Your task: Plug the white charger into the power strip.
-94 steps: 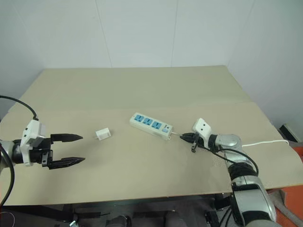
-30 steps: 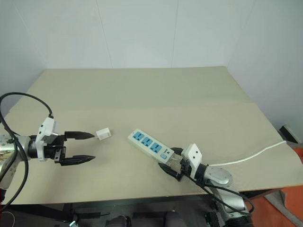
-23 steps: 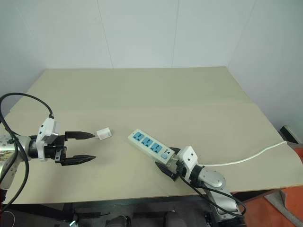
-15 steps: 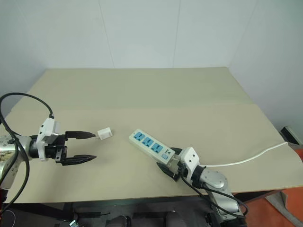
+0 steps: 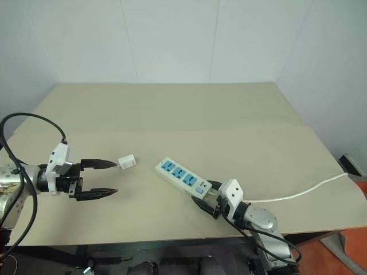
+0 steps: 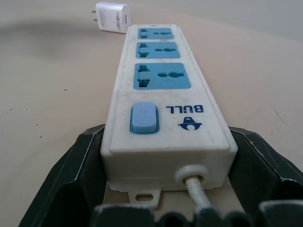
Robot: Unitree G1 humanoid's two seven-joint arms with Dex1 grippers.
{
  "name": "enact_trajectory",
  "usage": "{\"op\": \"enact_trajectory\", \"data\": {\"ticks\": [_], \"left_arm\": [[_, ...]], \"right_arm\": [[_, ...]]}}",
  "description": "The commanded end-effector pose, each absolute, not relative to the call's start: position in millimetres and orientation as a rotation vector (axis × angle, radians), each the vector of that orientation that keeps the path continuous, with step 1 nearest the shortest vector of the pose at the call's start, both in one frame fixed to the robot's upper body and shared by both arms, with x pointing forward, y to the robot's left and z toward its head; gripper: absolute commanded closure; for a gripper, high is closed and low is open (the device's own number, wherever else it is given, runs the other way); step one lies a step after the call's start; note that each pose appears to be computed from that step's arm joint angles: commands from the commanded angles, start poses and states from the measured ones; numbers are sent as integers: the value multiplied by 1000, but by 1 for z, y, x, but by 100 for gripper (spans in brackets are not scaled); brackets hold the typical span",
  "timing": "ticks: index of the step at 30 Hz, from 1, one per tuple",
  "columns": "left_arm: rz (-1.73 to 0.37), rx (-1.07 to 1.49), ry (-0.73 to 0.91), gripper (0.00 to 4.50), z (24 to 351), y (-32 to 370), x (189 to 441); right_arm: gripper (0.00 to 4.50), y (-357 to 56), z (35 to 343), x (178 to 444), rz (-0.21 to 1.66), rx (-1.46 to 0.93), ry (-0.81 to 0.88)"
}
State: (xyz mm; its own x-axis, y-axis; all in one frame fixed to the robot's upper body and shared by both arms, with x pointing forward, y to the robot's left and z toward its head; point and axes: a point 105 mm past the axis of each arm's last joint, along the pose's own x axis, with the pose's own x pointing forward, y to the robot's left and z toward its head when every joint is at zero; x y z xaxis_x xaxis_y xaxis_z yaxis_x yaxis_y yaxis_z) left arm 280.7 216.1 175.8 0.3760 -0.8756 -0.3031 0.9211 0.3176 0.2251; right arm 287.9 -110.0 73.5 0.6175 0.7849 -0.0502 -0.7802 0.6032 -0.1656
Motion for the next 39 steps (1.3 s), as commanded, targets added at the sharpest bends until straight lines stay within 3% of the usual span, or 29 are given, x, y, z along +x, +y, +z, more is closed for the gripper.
{"op": "enact_trajectory", "data": {"ticks": [1, 4, 11, 17, 21, 39], "left_arm": [[-1139, 477, 88, 0, 196, 205, 298], [-1135, 508, 115, 0, 215, 191, 320], [-1091, 740, 405, 0, 248, 163, 372], [-999, 833, 672, 0, 252, 147, 400], [-876, 993, 800, 0, 229, 155, 416], [-735, 971, 1062, 0, 169, 181, 417]], "right_arm": [[108, -105, 73, 286, 984, -194, -34], [108, -100, 75, 282, 1143, -235, -28], [108, -85, 76, 276, 1477, -341, 24], [108, -71, 65, 280, 1545, -428, 31], [108, -66, 60, 283, 1513, -440, 19], [108, -56, 49, 280, 1456, -446, -11]]}}
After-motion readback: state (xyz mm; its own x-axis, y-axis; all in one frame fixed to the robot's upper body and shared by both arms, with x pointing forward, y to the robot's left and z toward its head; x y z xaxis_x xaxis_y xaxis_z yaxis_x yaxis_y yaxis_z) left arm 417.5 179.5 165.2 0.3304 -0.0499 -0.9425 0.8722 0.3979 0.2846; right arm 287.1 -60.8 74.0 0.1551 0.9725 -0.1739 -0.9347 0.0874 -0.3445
